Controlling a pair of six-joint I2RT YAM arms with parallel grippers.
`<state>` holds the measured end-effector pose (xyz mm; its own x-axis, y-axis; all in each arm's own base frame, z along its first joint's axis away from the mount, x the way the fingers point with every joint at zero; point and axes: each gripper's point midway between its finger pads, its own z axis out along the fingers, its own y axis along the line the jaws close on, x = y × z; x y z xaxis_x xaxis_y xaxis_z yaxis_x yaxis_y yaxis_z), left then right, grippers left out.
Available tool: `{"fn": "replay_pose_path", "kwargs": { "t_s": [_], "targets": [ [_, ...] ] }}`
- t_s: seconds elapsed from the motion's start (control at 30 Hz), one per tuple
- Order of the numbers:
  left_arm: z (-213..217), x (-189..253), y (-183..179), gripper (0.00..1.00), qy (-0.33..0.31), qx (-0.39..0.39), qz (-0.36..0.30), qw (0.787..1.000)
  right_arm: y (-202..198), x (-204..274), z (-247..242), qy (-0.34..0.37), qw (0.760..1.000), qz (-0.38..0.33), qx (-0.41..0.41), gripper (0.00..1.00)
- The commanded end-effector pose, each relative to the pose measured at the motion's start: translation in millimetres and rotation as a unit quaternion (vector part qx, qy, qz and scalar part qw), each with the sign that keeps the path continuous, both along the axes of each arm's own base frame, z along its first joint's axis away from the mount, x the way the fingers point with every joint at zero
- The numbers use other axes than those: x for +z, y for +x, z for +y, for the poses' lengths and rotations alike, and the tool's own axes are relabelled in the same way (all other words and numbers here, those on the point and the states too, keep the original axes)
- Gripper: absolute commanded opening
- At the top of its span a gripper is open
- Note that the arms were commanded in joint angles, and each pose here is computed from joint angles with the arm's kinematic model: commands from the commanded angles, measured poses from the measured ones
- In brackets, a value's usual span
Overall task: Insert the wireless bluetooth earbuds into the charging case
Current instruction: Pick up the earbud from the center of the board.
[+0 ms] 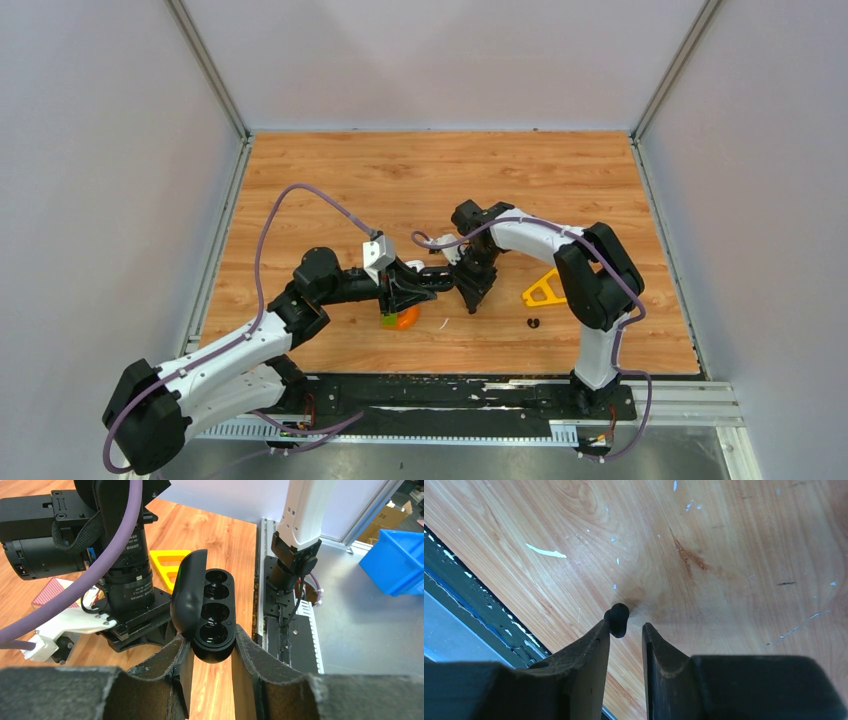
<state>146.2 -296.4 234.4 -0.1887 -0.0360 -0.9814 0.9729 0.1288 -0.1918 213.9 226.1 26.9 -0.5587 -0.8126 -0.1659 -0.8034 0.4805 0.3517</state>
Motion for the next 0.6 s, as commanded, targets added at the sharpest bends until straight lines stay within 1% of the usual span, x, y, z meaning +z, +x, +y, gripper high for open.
{"fn": "replay_pose_path", "kwargs": {
  "t_s": [0.0,0.2,0.33,0.47,0.57],
  "targets": [
    [-2.4,19.9,1.9,0.0,-0.018,-0.001,-0.028,0.999,5.9,6.1,9.9,0.018,1.0,-0.008,0.007,0.29],
    [-2.6,18.9,2.0,0.0,-0.017,-0.001,-0.027,1.0,4.8,7.8,10.2,0.021,1.0,-0.007,0.009,0.16],
    [-2.6,19.9,2.0,0.0,-0.018,-0.001,-0.028,0.999,5.7,10.4,10.0,0.021,1.0,-0.011,0.009,0.1],
    [-2.6,20.0,2.0,0.0,-0.018,-0.001,-0.028,0.999,6.5,15.0,9.8,0.024,0.999,-0.018,0.011,0.09],
    [-2.9,19.4,2.0,0.0,-0.017,-0.002,-0.027,0.999,7.3,15.4,8.5,0.022,0.999,-0.022,0.011,0.14]
  ]
}}
